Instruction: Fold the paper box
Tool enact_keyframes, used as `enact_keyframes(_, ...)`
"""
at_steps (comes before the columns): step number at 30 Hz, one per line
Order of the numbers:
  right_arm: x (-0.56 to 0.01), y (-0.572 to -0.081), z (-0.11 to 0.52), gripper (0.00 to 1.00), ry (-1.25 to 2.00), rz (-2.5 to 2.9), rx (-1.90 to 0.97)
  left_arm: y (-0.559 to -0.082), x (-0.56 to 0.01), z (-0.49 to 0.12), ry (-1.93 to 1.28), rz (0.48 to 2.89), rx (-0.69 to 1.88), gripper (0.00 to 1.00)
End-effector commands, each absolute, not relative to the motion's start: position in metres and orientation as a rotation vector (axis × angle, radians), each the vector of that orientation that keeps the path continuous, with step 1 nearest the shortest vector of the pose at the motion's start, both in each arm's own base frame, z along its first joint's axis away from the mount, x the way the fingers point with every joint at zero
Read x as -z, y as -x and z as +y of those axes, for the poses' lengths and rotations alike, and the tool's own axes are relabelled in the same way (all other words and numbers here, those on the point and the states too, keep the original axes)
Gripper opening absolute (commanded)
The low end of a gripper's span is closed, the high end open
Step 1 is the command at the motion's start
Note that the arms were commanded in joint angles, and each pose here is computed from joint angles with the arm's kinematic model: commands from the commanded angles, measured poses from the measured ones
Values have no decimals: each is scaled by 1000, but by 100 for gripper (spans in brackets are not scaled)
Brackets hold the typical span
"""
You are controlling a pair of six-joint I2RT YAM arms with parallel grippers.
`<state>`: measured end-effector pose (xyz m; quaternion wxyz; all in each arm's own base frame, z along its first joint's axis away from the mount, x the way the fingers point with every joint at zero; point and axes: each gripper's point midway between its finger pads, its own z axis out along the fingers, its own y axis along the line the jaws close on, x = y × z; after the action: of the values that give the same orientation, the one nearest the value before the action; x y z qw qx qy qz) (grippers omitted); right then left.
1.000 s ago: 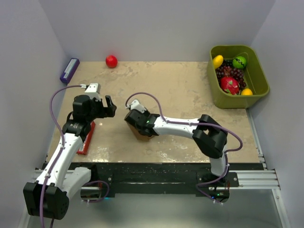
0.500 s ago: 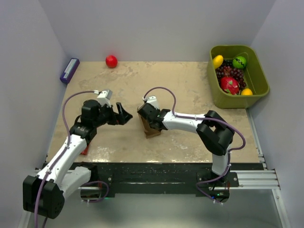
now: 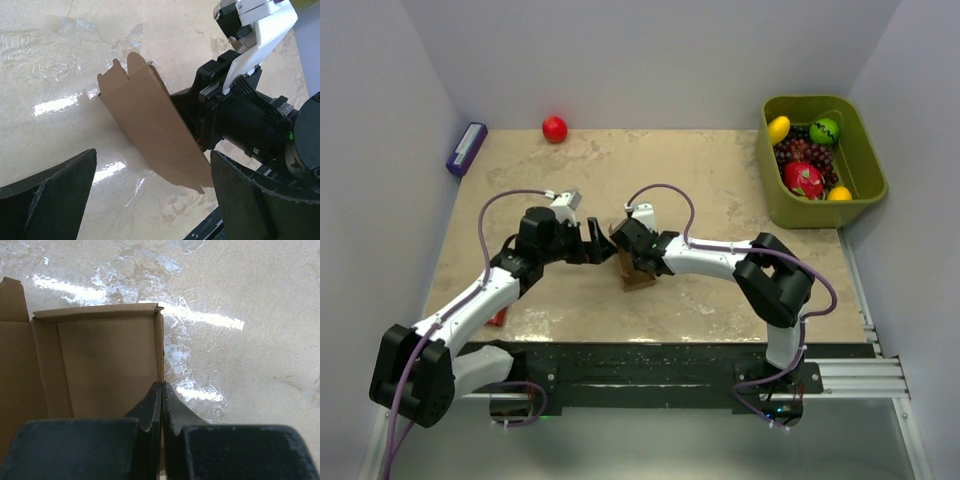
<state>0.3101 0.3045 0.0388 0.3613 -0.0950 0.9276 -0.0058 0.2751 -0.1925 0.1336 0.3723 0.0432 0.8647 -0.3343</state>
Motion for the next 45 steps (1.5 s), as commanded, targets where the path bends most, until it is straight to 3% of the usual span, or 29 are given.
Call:
enact_keyframes(1, -57, -314, 307, 0, 175, 2342, -28, -293, -159, -203, -108, 2134, 865, 100)
enact_keyframes(13, -59, -316, 304, 0, 151, 2326, -29, -310, -148, -222, -155, 2179, 759, 98)
enact_keyframes(16, -59, -315, 303, 0, 147, 2323, -31, -311, -144, -218, -172, 2199, 688, 89)
enact_keyframes(20, -60, -315, 304, 0, 141, 2322, -48, -310, -139, -213, -191, 2216, 630, 63)
enact_keyframes(22, -60, -314, 305, 0, 140, 2322, -57, -310, -140, -213, -198, 2216, 618, 56)
enact_keyframes(29, -67, -309, 312, 0, 144, 2332, -125, -308, -138, -210, -236, 2229, 580, 17)
enact_keyframes(34, -87, -307, 315, 18, 145, 2316, -205, -305, -134, -204, -273, 2255, 534, 0)
enact_keyframes(38, -111, -303, 314, 32, 175, 2292, -300, -302, -134, -205, -340, 2261, 525, 0)
enact_keyframes(45, -174, -295, 307, 69, 360, 2133, -543, -299, -166, -220, -611, 2156, 574, 0)
